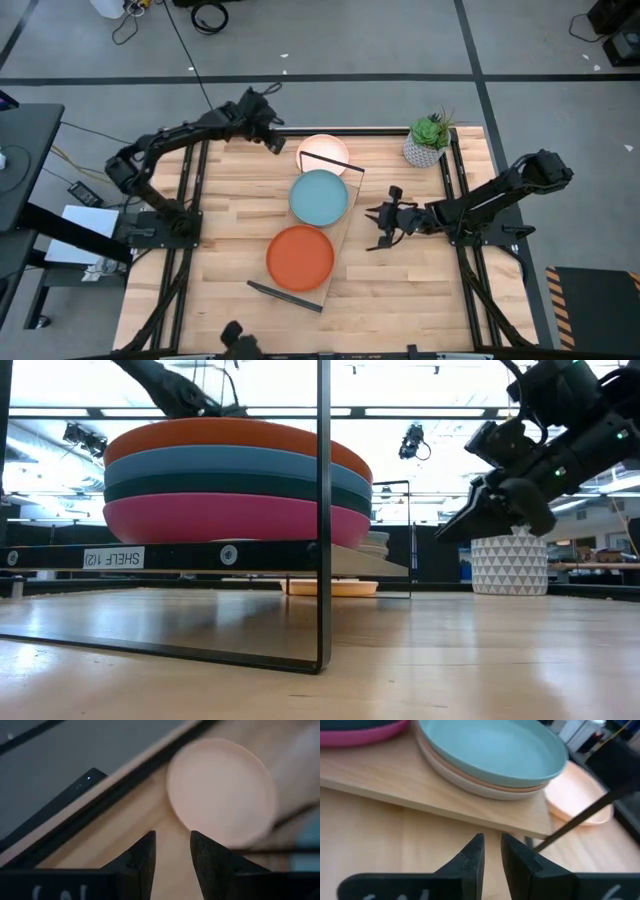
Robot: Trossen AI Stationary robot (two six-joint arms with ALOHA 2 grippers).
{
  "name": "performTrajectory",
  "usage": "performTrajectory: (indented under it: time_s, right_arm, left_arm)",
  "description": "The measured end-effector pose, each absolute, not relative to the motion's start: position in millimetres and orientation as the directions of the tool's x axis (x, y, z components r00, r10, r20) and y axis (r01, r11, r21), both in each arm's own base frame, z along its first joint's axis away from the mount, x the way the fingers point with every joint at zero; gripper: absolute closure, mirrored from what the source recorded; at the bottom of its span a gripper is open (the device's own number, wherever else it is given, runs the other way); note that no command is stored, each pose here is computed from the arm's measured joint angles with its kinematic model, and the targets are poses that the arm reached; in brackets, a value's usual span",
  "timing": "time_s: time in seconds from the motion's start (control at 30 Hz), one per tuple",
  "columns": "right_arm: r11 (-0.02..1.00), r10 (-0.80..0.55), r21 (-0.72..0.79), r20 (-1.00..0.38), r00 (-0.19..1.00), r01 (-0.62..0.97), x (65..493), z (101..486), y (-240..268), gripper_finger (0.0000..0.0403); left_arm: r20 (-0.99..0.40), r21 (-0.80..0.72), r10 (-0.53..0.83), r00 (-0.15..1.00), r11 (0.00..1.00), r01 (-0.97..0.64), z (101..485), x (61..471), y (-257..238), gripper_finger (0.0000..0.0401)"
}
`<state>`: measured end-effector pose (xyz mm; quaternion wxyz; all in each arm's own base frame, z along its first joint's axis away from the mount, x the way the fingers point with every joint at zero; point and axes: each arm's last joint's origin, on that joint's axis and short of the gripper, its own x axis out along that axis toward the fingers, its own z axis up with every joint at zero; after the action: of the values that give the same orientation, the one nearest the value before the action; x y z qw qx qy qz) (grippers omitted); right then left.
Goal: Place and stack plates onto a shelf
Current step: Stack the light orange plate on top of the light blue plate on the shelf
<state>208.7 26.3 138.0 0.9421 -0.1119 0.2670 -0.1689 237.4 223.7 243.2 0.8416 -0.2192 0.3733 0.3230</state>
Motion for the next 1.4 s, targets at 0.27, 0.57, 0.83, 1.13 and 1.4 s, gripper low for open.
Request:
performTrajectory:
  time_s: [0.27,0.57,0.83,1.13,1.4]
  right_arm:
    - [0.948,-0.317,-0.184,-0.501,0.805,0.259,207.9,131.2,35.3,0.0335]
    - [0.966,-0.259,-0.139,-0.505,0.823,0.218,203.1,128.1,49.6,0.0335]
    - [0.973,-0.23,-0.134,-0.504,0.832,0.189,200.8,127.9,58.1,0.0335]
    - [0.977,-0.208,-0.152,-0.492,0.846,0.152,199.8,129.2,64.0,0.0335]
    - [0.977,-0.204,-0.148,-0.478,0.854,0.15,200.8,130.7,64.4,0.0335]
  left_arm:
    - [-0.736,-0.242,0.364,0.57,0.646,-0.724,179.7,266.5,262.2,0.0275]
    - [-0.688,-0.42,0.199,0.698,0.675,-0.607,153.3,311.9,278.1,0.0266]
    - [-0.767,-0.221,0.305,0.564,0.7,-0.679,169.1,343.0,269.2,0.019]
    - [-0.816,-0.22,0.27,0.511,0.673,-0.707,153.2,346.8,263.6,0.0177]
    - [-0.821,-0.232,0.233,0.522,0.699,-0.676,145.5,352.4,258.7,0.0181]
